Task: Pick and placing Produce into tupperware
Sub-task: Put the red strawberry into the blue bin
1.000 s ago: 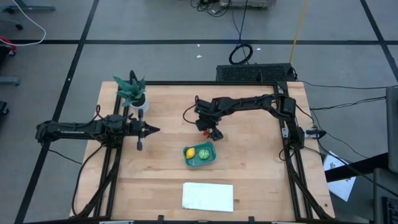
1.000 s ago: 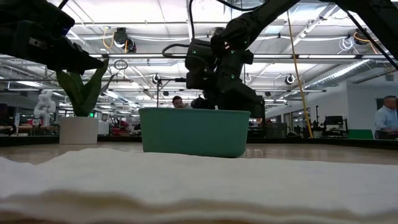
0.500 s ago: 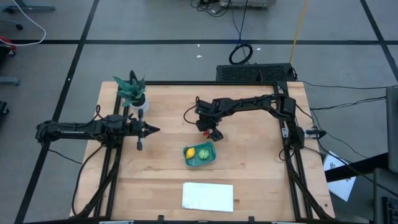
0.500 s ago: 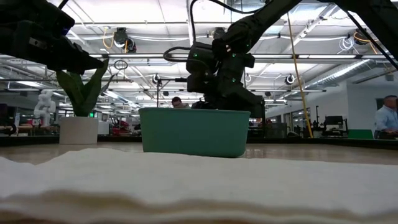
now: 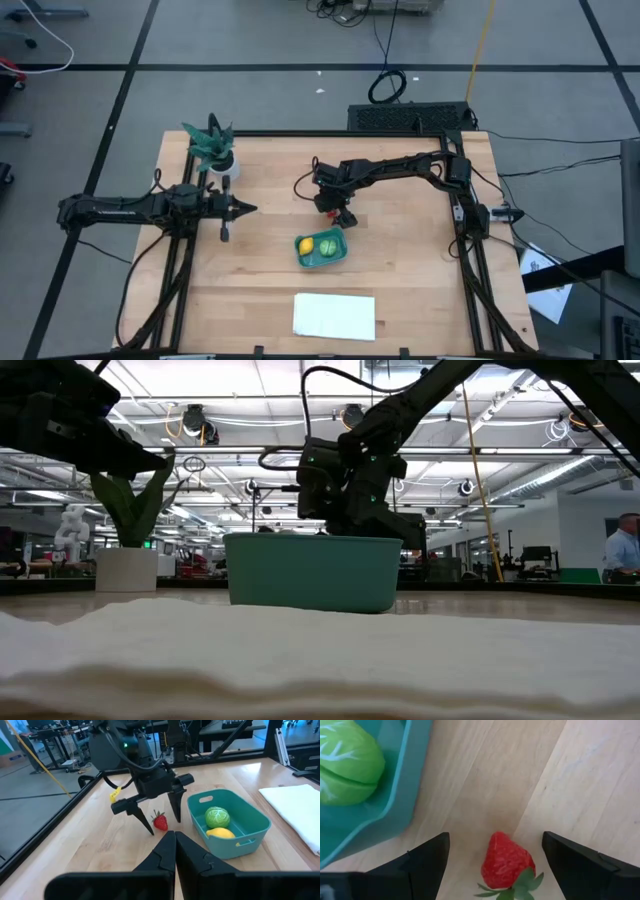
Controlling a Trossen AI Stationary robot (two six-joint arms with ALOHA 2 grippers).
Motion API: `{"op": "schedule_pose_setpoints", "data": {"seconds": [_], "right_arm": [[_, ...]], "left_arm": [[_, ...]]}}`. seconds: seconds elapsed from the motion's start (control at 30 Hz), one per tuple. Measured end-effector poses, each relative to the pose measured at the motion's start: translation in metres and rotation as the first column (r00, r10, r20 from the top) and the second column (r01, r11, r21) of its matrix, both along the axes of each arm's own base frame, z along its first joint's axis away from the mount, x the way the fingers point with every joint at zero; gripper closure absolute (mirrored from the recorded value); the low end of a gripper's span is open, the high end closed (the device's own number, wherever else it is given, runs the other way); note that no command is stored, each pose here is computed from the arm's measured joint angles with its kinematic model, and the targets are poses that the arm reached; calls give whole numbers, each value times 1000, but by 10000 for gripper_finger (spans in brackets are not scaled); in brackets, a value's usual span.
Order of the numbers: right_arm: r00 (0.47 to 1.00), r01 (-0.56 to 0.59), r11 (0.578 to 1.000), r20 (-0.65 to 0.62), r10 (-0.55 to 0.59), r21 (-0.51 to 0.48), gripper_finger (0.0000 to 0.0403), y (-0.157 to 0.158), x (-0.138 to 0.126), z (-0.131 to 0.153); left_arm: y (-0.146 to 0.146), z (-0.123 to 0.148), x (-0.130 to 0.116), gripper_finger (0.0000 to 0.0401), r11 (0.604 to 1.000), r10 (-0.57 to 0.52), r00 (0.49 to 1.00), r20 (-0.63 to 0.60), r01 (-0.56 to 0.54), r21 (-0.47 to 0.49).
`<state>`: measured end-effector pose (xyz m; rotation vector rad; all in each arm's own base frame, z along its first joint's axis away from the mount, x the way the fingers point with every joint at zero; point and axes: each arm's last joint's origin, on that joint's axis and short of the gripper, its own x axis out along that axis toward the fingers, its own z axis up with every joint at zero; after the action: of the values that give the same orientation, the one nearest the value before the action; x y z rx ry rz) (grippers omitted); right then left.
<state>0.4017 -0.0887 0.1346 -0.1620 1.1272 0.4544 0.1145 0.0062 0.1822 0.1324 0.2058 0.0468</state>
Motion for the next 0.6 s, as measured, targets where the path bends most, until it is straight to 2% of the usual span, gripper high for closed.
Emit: {"op": "schedule_pose_setpoints", "data": {"seconds": [0.3, 0.6], "right_arm": [[1000, -1, 1000, -6, 1, -3, 97, 0, -1, 0], [1000, 1, 1000, -12, -1, -8, 189, 0, -1, -1]], "left_arm": [[0, 0, 0, 396, 1000, -2, 1000, -1, 2, 9], [0, 0, 0, 396, 1000, -2, 1000, -1, 2, 8]]}}
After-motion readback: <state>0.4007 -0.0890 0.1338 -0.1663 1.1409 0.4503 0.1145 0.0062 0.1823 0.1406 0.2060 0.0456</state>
